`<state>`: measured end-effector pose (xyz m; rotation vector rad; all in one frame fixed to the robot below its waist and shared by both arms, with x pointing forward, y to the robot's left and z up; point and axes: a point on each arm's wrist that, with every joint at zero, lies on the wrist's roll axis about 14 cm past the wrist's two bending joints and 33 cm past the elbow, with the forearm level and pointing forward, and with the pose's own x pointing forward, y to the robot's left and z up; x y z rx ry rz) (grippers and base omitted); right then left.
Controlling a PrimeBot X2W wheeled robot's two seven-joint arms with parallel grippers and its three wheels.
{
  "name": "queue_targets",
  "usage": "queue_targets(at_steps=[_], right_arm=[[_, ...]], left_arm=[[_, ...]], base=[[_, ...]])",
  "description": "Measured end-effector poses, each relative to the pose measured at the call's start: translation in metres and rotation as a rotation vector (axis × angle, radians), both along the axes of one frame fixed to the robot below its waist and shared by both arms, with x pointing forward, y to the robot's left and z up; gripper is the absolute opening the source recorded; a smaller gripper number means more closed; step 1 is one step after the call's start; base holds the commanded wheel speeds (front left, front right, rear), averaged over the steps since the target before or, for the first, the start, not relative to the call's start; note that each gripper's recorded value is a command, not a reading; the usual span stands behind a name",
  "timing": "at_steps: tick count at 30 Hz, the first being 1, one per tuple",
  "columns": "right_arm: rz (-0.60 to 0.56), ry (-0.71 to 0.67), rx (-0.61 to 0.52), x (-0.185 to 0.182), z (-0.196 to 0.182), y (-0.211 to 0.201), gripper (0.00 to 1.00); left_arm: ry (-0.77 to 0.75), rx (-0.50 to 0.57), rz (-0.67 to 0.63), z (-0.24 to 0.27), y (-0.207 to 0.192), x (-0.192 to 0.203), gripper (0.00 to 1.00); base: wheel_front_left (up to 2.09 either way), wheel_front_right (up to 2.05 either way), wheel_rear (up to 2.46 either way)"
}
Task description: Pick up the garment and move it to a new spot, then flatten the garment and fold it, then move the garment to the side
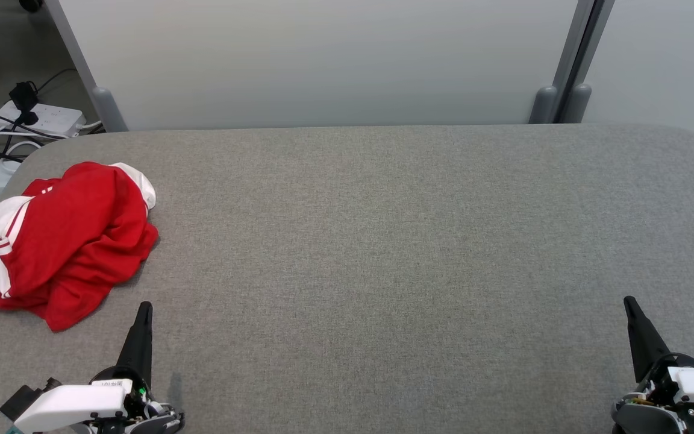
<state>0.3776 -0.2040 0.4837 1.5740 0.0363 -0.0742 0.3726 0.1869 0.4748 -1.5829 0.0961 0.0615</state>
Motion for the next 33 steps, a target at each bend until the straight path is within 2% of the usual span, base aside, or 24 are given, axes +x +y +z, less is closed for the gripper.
queue_targets(at_steps=[33], right_arm=[[0.0, 0.0, 0.0, 0.0, 0.0, 0.0, 0.0]], left_arm=[[0.0, 0.0, 0.0, 0.0, 0.0, 0.0, 0.0]], base=[[0.0, 0.0, 0.0]])
